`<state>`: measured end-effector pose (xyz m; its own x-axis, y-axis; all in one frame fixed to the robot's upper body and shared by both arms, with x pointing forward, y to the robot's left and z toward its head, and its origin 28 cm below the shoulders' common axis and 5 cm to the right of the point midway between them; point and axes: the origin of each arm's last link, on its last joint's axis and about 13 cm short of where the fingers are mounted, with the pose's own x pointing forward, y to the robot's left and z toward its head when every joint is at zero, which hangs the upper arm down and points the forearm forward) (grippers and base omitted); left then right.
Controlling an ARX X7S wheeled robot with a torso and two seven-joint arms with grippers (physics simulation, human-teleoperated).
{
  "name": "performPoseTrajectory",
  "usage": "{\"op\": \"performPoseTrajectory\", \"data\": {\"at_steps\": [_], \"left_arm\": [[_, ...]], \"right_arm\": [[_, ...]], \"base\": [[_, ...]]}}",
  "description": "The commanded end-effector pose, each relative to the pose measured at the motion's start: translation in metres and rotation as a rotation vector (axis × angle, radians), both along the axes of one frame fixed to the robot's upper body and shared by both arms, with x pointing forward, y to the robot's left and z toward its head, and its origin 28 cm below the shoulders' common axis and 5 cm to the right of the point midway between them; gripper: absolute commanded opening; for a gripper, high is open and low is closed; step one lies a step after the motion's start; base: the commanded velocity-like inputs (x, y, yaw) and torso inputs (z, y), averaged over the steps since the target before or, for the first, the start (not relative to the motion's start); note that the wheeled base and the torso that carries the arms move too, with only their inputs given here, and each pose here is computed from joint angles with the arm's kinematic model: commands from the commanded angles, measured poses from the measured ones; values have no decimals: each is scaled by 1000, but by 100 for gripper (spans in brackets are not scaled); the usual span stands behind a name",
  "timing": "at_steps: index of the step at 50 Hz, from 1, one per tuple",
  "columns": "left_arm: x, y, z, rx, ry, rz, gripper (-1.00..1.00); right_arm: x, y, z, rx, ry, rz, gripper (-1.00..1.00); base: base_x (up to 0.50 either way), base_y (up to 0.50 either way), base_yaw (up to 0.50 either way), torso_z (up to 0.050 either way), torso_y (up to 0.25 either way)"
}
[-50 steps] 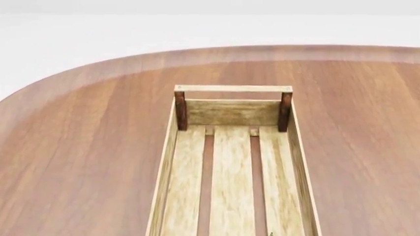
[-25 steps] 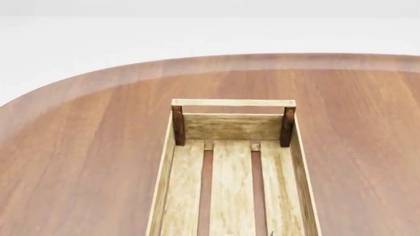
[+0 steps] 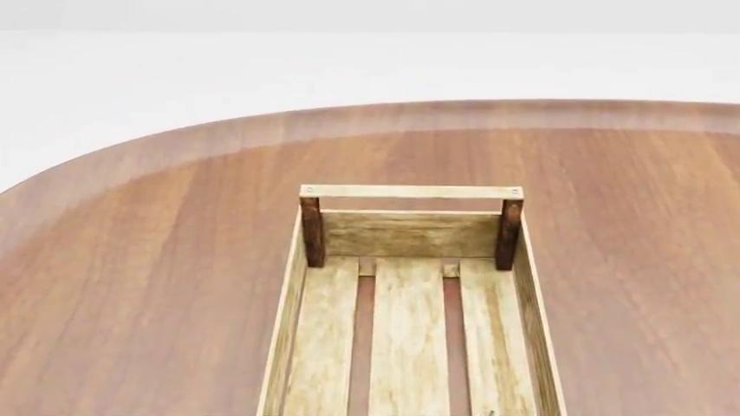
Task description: Pick up the cream cheese and put it in the tray.
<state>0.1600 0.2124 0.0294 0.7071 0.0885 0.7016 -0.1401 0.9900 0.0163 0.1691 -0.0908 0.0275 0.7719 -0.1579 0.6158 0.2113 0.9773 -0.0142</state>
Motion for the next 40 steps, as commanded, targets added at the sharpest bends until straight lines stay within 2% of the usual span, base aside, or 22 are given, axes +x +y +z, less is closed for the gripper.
{"op": "performPoseTrajectory", "data": {"at_steps": [1, 5, 14, 18, 19, 22, 23, 29, 31, 32, 35, 37, 38, 40], "left_arm": [[2, 0, -1, 0, 14, -6, 100], [3, 1, -1, -3, 19, -3, 100], [5, 4, 1, -19, 34, 0, 100], [6, 6, 2, -29, 39, 3, 100], [7, 6, 2, -32, 44, 2, 100], [7, 6, 2, -31, 47, 3, 100], [7, 6, 2, -31, 48, 2, 100], [8, 8, 3, -39, 56, 2, 100], [7, 8, 3, -41, 56, 2, 100], [7, 8, 3, -42, 56, 1, 100], [7, 8, 4, -43, 58, 2, 100], [7, 8, 4, -42, 60, 1, 100], [8, 8, 4, -42, 62, 3, 100], [8, 8, 4, -42, 64, 3, 100]], "right_arm": [[0, 1, -1, -2, -8, -32, 100], [0, 0, 0, 8, -1, -55, 100], [2, -4, 2, 34, 3, -204, 100], [4, -7, 0, 61, 44, -298, 100], [4, -9, 0, 68, 34, -360, 100], [6, -12, 0, 92, 45, -409, 100], [6, -13, -1, 109, 42, -461, 100], [6, -17, -1, 171, 55, -569, 100], [7, -18, -1, 205, 55, -650, 100], [7, -18, -3, 196, 88, -622, 100], [10, -21, -3, 244, 124, -683, 100], [10, -21, -4, 231, 143, -677, 100], [12, -23, -5, 269, 182, -724, 100], [13, -24, -5, 296, 206, -710, 100]], "base": [[0, 0, 0, 0, 0], [0, 0, 0, 0, 0], [0, 0, 0, 0, 0], [0, 0, 0, 0, 0], [0, 0, 0, 0, 0], [0, 0, 0, 0, 0], [0, 0, 0, 0, 0], [0, 0, 0, 0, 0], [0, 0, 0, 0, 0], [0, 0, 0, 0, 0], [0, 0, 0, 0, 0], [0, 0, 0, 0, 0], [0, 0, 0, 0, 0], [0, 0, 0, 0, 0]]}}
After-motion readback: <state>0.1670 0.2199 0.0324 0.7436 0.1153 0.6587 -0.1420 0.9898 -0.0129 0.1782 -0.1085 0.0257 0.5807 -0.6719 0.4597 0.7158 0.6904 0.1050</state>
